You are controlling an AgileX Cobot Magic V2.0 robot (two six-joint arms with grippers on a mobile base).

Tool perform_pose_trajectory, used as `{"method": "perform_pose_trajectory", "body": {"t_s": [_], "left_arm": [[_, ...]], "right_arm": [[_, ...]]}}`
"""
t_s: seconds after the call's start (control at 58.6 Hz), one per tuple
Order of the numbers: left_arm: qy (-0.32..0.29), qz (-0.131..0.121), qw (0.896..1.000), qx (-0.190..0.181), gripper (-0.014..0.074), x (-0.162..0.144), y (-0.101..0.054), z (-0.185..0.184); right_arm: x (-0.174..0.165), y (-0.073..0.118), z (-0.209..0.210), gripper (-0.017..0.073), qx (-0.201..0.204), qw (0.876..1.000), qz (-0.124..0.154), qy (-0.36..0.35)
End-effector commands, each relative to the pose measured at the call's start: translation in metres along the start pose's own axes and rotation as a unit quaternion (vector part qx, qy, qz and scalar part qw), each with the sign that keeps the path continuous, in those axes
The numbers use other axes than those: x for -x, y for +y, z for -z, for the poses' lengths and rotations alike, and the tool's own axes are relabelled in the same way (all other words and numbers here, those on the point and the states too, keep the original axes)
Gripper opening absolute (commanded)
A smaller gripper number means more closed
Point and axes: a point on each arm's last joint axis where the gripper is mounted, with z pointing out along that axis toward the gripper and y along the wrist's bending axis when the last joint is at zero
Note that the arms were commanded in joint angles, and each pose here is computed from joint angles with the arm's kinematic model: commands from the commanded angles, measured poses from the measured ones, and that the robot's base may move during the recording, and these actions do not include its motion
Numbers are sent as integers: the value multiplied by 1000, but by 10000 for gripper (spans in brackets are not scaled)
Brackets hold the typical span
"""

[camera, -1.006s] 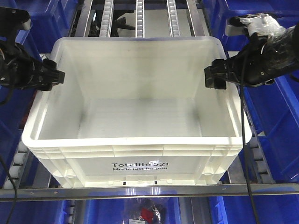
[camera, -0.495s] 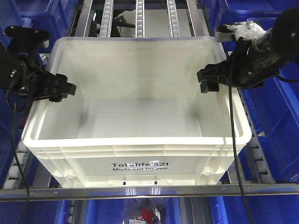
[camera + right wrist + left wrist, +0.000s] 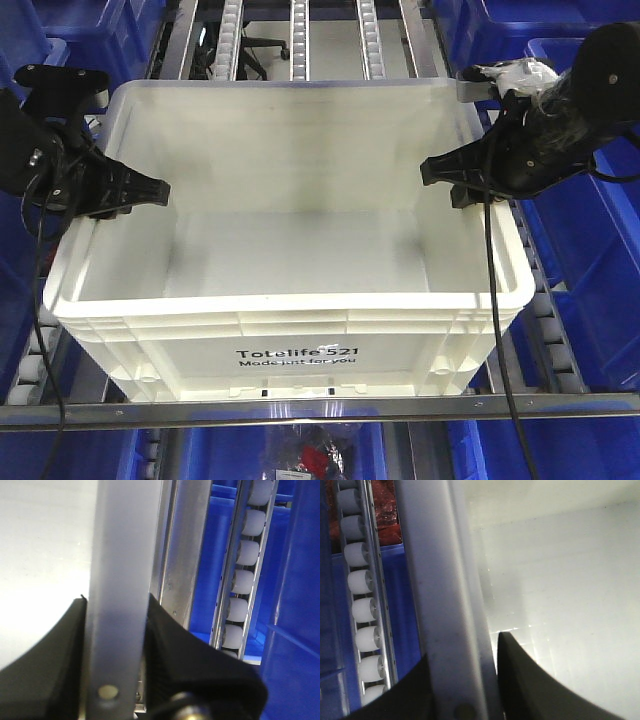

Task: Move bin from left to right shelf
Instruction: 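Close both grippers on the tote's side walls, then lift and pull the gripped tote off the shelf toward the robot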

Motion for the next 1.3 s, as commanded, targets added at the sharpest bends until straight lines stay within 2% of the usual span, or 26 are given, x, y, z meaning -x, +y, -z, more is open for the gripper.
{"method": "perform_pose_trajectory", "body": {"t_s": [0.0, 0.102, 0.154, 0.239, 0.307, 0.375, 0.529, 0.665, 0.785, 0.938, 1.058, 1.194, 1.279], "left_arm": [[-17, -20, 1000, 15, -8, 6, 4, 16], [-3, -21, 1000, 19, -8, 3, 6, 20], [1, -16, 1000, 18, -8, 4, 6, 25], [7, 15, 1000, 16, -7, 9, 6, 38], [9, 49, 999, 19, -7, 11, 7, 51], [1, 66, 998, 17, -6, 10, 7, 63], [-20, 64, 998, 1, -6, 5, 0, 85], [-30, 71, 997, -7, -6, 0, -3, 100], [-26, 77, 997, -10, -6, -5, -4, 109], [-17, 66, 998, -15, -6, -13, -9, 120], [-17, 76, 997, -18, -6, -17, -13, 126], [-28, 77, 997, -18, -6, -30, -15, 128], [-32, 76, 996, -21, -6, -41, -14, 129]], "right_arm": [[9, 2, 23, -8, 3, 999, 8, -48], [9, 2, 28, -7, 4, 999, 4, -52], [10, 2, 34, -8, 3, 998, -6, -57], [9, 2, 47, -6, 1, 998, -21, -55], [8, 3, 57, -4, 0, 998, -19, -60], [6, 2, 69, -4, -5, 997, -15, -75], [0, 0, 99, -3, -20, 993, -40, -112], [-7, -1, 122, -3, -22, 990, -38, -134], [-15, -1, 131, -3, -24, 992, -39, -122], [-31, 10, 134, -3, -22, 991, -18, -130], [-51, 21, 124, -3, -9, 991, -14, -131], [-67, 22, 120, -3, -14, 991, -29, -128], [-70, 20, 125, -3, -26, 991, -29, -126]]}}
